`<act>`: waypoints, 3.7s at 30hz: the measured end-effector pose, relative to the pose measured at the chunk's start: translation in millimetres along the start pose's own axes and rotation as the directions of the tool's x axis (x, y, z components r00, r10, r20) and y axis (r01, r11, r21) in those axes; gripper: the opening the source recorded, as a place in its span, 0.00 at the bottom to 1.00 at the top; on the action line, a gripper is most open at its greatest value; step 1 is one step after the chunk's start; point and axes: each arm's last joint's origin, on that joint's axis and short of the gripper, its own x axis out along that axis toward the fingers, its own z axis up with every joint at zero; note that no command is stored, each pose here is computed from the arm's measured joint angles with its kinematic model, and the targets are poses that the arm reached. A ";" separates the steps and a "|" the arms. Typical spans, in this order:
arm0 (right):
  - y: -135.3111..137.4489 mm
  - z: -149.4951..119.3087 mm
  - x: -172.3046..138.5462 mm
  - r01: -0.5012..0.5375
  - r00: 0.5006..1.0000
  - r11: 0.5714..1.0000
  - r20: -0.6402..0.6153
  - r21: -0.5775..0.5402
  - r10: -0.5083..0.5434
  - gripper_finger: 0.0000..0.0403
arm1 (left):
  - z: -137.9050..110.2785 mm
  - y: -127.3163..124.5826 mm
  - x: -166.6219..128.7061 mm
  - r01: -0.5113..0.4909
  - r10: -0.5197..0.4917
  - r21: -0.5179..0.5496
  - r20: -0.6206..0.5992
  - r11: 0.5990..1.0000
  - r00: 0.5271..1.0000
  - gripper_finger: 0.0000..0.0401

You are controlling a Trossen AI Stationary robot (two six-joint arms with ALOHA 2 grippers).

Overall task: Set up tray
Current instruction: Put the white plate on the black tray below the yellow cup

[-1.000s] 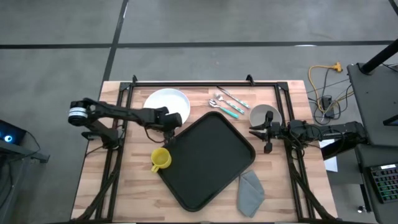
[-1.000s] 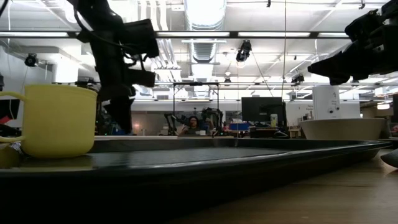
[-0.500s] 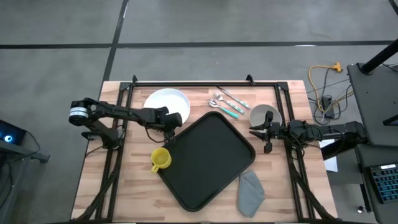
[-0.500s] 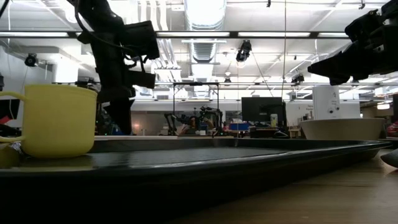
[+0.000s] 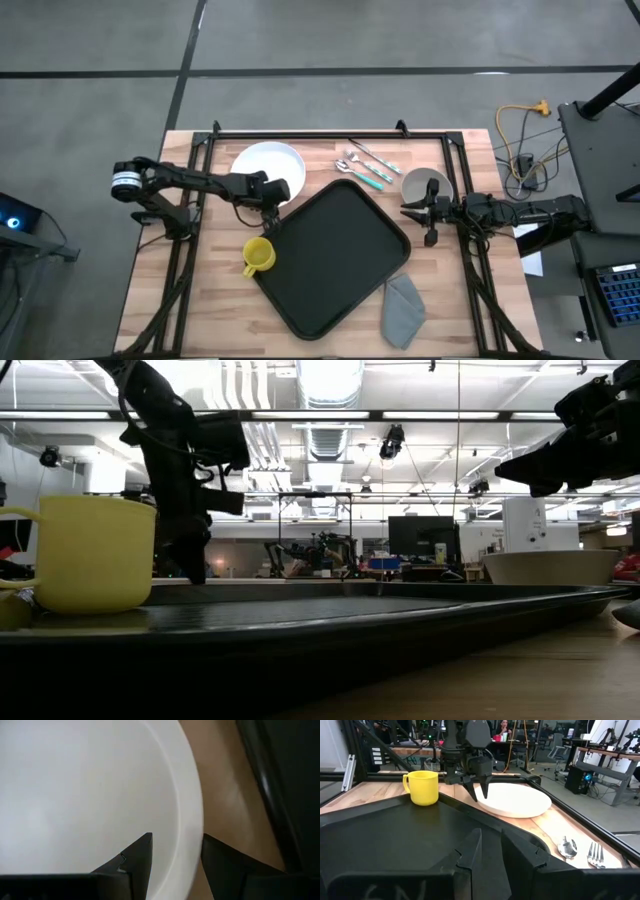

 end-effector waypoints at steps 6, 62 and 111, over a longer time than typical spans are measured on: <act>0.0 0.0 0.0 0.000 1.000 1.000 0.000 0.000 0.000 0.17 | -1.6 2.5 2.9 -0.004 0.004 -0.012 0.005 1.000 1.000 0.37; 0.0 0.1 0.0 0.000 1.000 1.000 0.001 0.000 0.000 0.17 | 18.7 -51.0 -35.3 -0.212 0.150 0.302 0.214 0.930 0.965 0.00; 0.0 0.1 0.0 0.000 1.000 1.000 0.001 0.000 0.000 0.17 | 80.9 -176.7 -51.6 -0.135 -0.014 0.604 0.236 0.786 0.972 0.00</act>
